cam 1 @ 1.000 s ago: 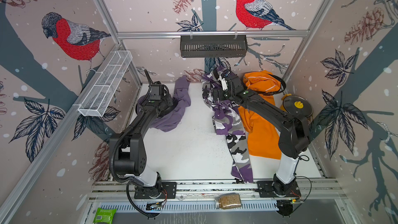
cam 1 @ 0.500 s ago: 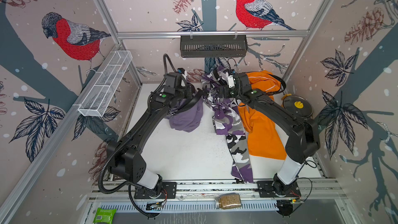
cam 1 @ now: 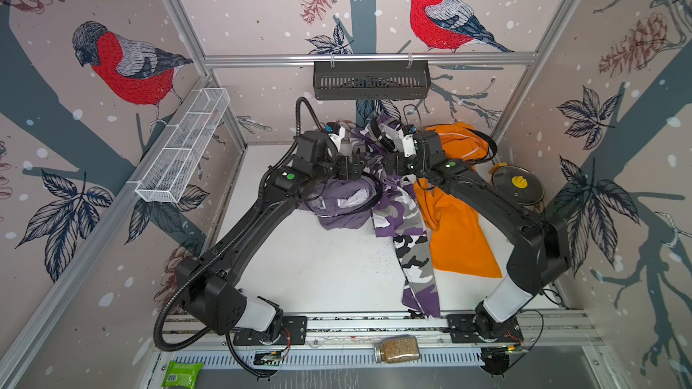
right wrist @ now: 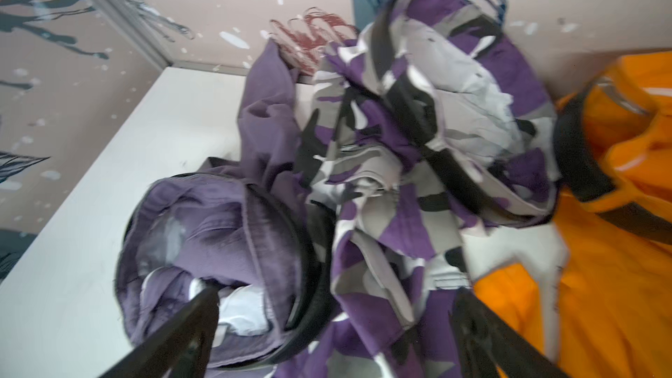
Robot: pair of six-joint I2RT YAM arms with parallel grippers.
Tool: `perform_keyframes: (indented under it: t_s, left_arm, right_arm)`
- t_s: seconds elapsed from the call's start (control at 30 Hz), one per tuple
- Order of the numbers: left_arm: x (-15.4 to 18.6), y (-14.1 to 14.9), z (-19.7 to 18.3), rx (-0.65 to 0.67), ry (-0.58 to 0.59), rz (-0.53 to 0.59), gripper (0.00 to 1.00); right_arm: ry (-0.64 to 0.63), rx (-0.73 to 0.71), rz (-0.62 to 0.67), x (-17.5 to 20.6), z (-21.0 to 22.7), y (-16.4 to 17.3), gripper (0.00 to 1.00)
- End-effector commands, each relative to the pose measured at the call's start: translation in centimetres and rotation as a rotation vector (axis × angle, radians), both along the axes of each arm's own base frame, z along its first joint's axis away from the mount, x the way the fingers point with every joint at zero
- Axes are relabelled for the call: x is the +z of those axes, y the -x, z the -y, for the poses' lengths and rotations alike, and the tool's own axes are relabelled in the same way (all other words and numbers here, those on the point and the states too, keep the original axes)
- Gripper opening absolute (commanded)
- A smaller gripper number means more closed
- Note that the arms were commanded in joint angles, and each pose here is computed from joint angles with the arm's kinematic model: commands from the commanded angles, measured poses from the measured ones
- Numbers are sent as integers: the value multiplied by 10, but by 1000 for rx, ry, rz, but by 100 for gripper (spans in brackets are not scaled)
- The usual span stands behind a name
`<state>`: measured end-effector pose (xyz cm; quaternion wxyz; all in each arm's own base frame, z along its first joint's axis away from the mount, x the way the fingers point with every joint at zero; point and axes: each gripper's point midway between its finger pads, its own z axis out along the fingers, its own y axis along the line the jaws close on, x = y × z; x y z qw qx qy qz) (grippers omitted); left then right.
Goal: Remove the belt from the trousers
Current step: Move the trousers to the center of the board, then adjust the trousers at the center of the board.
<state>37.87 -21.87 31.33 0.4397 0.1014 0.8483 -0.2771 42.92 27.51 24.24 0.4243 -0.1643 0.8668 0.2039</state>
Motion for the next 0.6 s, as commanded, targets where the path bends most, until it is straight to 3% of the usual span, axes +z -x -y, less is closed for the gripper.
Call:
perform_keyframes:
  t_s: [0.0, 0.23, 0.47, 0.57]
  left_arm:
    - [-24, -3, -38, 118, -37, -45, 95]
    - [-126, 3, -111, 336, -178, -227, 93]
    - [-195, 4, -106, 302, -214, -409, 86]
    - [-216, -2, -101, 283, -218, -456, 75]
  right_arm:
    - [33, 77, -34, -15, -26, 13, 99]
    - [132, 129, -142, -64, -52, 29, 99]
    - [262, 77, -245, -120, -34, 34, 99]
    - [282, 64, -278, -138, -27, 34, 99]
